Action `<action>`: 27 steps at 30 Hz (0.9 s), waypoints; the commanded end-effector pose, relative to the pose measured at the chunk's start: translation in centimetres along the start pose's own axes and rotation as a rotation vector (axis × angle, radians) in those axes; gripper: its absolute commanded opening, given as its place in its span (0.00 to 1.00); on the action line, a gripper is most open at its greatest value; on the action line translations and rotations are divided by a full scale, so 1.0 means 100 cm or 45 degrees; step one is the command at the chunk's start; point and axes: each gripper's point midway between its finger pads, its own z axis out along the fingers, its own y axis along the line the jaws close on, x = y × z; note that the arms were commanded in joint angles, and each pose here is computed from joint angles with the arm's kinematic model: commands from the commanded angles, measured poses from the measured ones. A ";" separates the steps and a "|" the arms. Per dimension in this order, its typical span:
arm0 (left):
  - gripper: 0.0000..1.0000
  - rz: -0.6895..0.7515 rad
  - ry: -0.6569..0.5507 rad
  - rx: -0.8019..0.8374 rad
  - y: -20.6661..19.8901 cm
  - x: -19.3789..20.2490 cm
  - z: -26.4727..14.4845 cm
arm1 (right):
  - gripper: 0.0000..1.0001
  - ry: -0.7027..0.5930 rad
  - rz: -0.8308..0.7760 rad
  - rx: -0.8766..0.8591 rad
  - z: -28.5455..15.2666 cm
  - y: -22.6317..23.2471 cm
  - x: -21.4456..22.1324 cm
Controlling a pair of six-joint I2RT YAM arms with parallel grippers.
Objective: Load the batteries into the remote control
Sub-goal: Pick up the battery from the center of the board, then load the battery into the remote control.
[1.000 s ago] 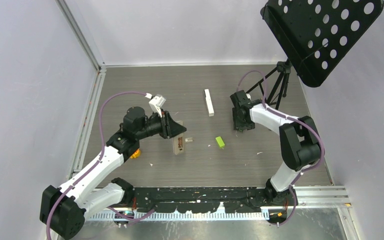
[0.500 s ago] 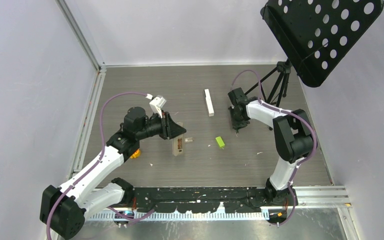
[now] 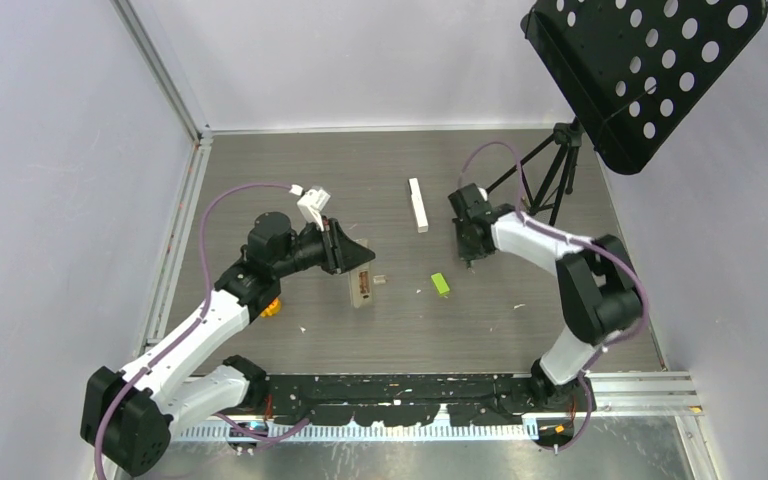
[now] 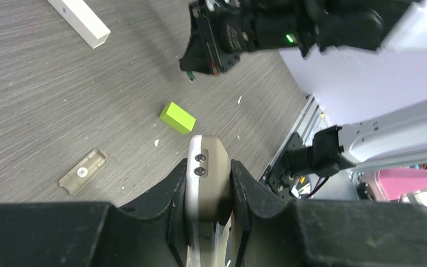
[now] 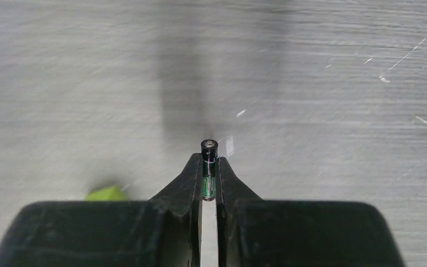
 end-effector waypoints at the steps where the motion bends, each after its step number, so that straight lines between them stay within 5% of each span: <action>1: 0.00 -0.045 -0.143 0.060 -0.015 -0.031 0.004 | 0.03 -0.477 0.019 -0.144 -0.086 0.052 -0.052; 6: 0.00 -0.090 -0.210 0.048 -0.017 -0.042 0.002 | 0.03 -0.806 0.099 -0.520 -0.179 0.115 -0.061; 14: 0.00 -0.220 -0.224 -0.013 -0.016 -0.049 0.000 | 0.04 -1.023 0.131 -0.999 -0.272 0.180 -0.040; 27: 0.00 -0.478 -0.113 -0.122 -0.016 -0.042 -0.003 | 0.05 -1.049 0.001 -1.172 -0.289 0.217 -0.017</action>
